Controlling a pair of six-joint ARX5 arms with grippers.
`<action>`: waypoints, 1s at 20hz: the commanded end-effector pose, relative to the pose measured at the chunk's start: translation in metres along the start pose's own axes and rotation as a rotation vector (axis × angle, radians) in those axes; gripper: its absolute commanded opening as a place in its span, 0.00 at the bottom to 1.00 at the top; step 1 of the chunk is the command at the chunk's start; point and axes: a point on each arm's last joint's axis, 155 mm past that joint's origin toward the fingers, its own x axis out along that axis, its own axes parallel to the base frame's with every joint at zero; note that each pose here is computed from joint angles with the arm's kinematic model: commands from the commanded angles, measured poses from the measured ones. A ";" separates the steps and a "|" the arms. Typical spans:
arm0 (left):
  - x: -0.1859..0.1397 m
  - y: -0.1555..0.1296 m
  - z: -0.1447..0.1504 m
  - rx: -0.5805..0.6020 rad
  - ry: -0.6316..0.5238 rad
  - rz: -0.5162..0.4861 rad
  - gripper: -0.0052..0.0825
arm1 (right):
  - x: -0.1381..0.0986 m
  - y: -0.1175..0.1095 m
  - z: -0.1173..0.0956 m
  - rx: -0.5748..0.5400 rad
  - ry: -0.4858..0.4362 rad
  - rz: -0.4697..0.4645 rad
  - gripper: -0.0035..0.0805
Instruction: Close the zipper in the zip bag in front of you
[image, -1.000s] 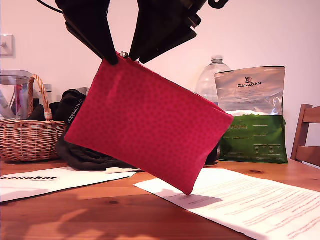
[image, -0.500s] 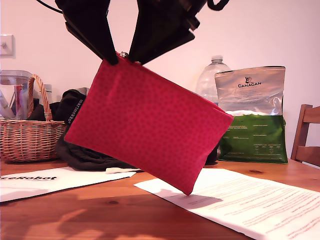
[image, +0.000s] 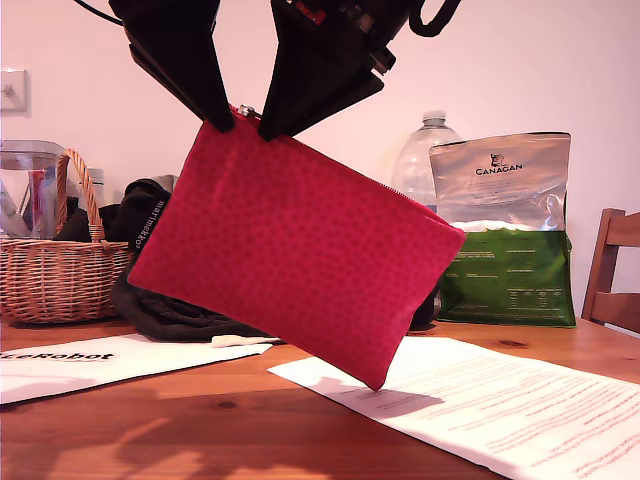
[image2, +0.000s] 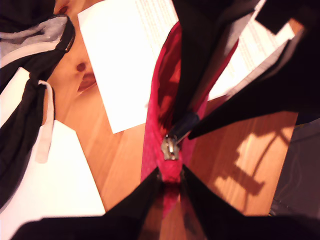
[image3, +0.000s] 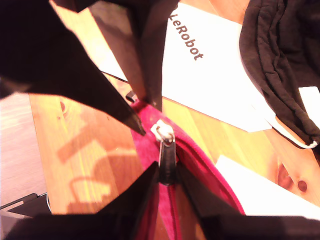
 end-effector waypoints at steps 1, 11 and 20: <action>-0.002 0.001 0.001 0.002 -0.003 0.016 0.03 | 0.004 0.001 -0.002 0.004 0.005 0.009 0.05; -0.002 0.002 0.000 0.002 0.002 0.018 0.03 | 0.004 0.000 0.002 0.008 -0.010 0.004 0.20; -0.001 -0.005 0.003 0.028 0.002 0.009 0.03 | -0.002 -0.003 0.015 0.011 -0.039 -0.005 0.15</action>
